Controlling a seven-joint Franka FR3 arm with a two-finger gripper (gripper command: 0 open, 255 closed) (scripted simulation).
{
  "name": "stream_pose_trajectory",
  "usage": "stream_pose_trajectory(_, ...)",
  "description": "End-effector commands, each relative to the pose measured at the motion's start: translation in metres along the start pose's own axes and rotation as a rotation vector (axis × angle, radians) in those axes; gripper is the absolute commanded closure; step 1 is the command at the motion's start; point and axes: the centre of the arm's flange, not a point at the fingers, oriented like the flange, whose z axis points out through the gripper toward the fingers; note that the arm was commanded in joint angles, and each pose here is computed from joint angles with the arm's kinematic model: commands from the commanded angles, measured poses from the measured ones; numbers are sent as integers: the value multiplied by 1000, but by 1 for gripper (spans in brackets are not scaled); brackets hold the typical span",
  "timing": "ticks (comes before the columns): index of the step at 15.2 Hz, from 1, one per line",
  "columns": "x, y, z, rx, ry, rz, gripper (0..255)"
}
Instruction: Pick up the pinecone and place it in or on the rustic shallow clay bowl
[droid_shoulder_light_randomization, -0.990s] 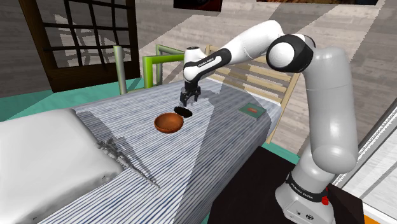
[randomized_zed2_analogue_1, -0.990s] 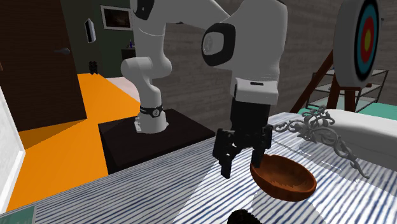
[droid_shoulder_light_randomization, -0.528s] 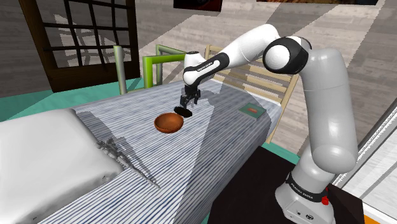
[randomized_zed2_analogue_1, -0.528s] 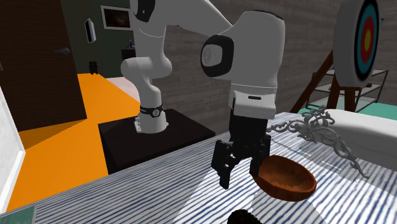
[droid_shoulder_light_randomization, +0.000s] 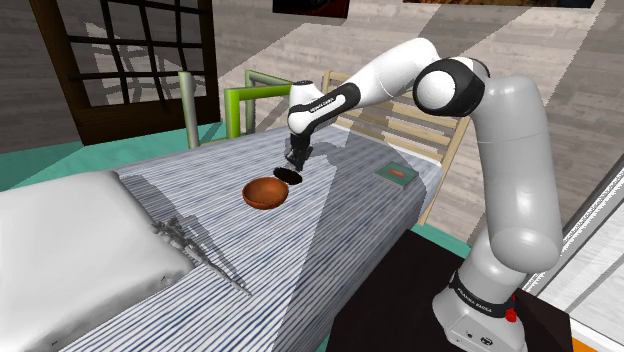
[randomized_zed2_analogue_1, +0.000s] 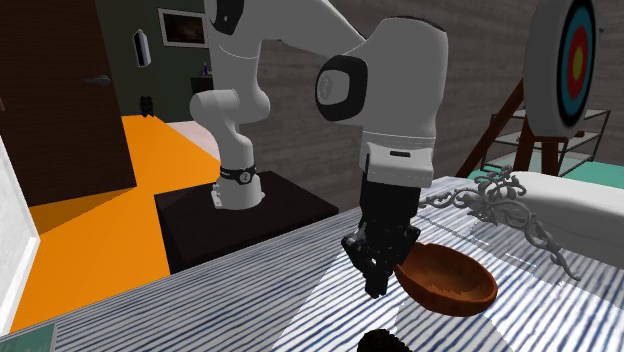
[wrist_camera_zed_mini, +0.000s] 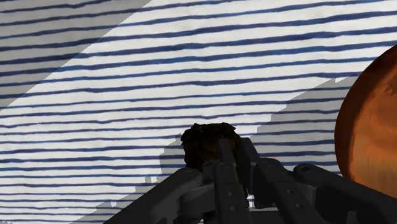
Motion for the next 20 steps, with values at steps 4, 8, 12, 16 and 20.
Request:
stream_pose_trajectory(4, 0, 0, 0, 0, 0, 0, 255)
stream_pose_trajectory(8, 12, 7, 8, 25, -8, 3, 0)
stream_pose_trajectory(12, 58, 31, 41, 123, -42, 13, 0)
stream_pose_trajectory(16, 64, 33, 62, 139, -48, 15, 0)
stream_pose_trajectory(20, 63, 30, 83, 139, -48, 15, 0)
